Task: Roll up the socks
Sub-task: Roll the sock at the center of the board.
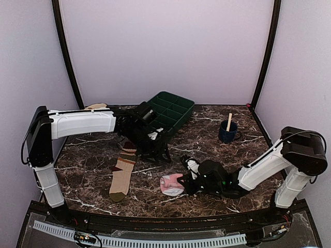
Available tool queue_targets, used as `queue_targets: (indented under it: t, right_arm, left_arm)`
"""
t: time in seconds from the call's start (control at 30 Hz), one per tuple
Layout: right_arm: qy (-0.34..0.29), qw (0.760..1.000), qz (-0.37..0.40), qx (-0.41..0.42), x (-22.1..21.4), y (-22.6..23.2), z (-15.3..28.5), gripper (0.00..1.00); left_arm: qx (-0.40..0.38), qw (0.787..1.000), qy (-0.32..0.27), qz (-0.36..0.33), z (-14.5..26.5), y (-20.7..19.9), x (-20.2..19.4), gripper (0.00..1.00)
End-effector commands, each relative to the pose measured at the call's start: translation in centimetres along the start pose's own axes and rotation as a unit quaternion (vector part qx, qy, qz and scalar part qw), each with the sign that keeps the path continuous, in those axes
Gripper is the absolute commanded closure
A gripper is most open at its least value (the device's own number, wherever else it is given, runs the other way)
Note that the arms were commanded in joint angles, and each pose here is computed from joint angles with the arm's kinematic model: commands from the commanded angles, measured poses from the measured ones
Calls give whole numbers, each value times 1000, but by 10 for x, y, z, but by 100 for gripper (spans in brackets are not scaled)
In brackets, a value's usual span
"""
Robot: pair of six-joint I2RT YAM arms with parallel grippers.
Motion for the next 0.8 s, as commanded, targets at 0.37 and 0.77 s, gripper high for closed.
queue_targets:
  t: [0.37,0.77]
  right_arm:
    - [-27,992,101,-75,-21,7,9,100]
    - [-29,990,116,-68,-22,9,12,100]
  left_arm:
    - [-53,992,111,-20,-37,3,-2,35]
    - [-80,989,111,-59,-59,6,9,33]
Point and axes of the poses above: each gripper's point midway between its finger pads, its own z axis back along the fingers, its own y axis along the line the jaws close on, x = y × z, the point moved 9 cm from there along z, back along the fingers, and after that the axes turned 3 degrees about -z, right-handed, at the moved point
